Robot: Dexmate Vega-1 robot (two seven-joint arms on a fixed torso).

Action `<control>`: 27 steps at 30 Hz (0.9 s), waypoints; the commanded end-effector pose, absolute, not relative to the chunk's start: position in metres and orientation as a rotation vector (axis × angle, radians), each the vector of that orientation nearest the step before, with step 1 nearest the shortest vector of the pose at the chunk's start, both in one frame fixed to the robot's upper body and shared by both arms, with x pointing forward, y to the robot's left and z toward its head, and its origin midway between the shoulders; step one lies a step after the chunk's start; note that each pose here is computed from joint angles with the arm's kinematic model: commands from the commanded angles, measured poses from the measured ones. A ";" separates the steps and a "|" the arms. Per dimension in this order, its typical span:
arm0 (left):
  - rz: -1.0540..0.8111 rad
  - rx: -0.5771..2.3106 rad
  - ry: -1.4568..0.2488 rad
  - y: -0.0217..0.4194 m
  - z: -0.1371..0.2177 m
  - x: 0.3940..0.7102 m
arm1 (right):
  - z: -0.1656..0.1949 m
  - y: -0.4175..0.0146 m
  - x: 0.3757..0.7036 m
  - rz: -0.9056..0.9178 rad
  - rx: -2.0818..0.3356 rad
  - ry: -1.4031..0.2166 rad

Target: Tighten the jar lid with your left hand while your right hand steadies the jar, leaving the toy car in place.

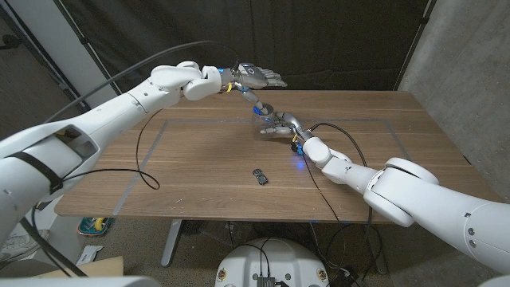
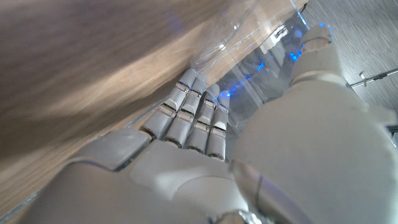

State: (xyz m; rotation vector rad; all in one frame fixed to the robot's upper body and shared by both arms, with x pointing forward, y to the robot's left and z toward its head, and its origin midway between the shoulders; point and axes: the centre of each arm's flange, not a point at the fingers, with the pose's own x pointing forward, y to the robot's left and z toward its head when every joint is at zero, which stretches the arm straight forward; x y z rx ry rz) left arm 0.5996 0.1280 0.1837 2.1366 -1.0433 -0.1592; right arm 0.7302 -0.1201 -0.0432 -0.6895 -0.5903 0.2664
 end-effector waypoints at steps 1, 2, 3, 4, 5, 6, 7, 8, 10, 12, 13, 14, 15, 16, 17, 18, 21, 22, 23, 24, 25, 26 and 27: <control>-0.206 1.691 -0.905 0.150 0.193 0.595 | -0.038 -0.123 0.725 0.326 -0.718 -0.621; -0.210 1.657 -0.900 0.152 0.193 0.595 | -0.037 -0.124 0.724 0.334 -0.720 -0.625; -0.214 1.626 -0.893 0.154 0.193 0.595 | -0.036 -0.125 0.724 0.343 -0.720 -0.626; -0.225 1.605 -0.883 0.156 0.192 0.595 | -0.035 -0.126 0.723 0.352 -0.723 -0.623; -0.235 1.588 -0.872 0.157 0.192 0.595 | -0.034 -0.127 0.723 0.360 -0.723 -0.620; -0.242 1.572 -0.863 0.159 0.191 0.595 | -0.033 -0.128 0.722 0.367 -0.726 -0.616; -0.245 1.558 -0.856 0.161 0.190 0.595 | -0.032 -0.129 0.722 0.373 -0.726 -0.611; -0.246 1.544 -0.852 0.162 0.190 0.595 | -0.031 -0.130 0.721 0.379 -0.721 -0.607; -0.241 1.518 -0.852 0.166 0.188 0.595 | -0.030 -0.132 0.720 0.395 -0.713 -0.600; -0.233 1.482 -0.853 0.169 0.186 0.593 | -0.027 -0.135 0.719 0.409 -0.713 -0.593; -0.232 1.462 -0.852 0.171 0.185 0.593 | -0.027 -0.136 0.718 0.419 -0.708 -0.588; -0.234 1.442 -0.848 0.173 0.185 0.592 | -0.026 -0.137 0.718 0.426 -0.698 -0.587; -0.233 1.417 -0.847 0.175 0.184 0.592 | -0.025 -0.138 0.717 0.434 -0.693 -0.589; -0.230 1.392 -0.846 0.178 0.182 0.591 | -0.024 -0.139 0.715 0.438 -0.683 -0.595; -0.229 1.368 -0.843 0.181 0.181 0.590 | -0.024 -0.140 0.714 0.443 -0.666 -0.600; -0.228 1.341 -0.839 0.184 0.180 0.590 | -0.023 -0.141 0.713 0.450 -0.646 -0.606; -0.220 1.276 -0.828 0.193 0.175 0.588 | -0.021 -0.145 0.708 0.441 -0.621 -0.630; -0.212 1.259 -0.829 0.195 0.173 0.587 | -0.020 -0.147 0.708 0.445 -0.608 -0.632; -0.207 1.244 -0.830 0.198 0.171 0.586 | -0.019 -0.149 0.706 0.445 -0.602 -0.635; -0.205 1.228 -0.829 0.201 0.170 0.585 | -0.019 -0.150 0.705 0.440 -0.591 -0.640; -0.199 1.205 -0.831 0.203 0.168 0.583 | -0.018 -0.152 0.704 0.441 -0.568 -0.645; -0.191 1.184 -0.833 0.206 0.167 0.582 | -0.018 -0.154 0.702 0.446 -0.542 -0.649; -0.186 1.162 -0.833 0.209 0.165 0.580 | -0.017 -0.156 0.701 0.446 -0.525 -0.655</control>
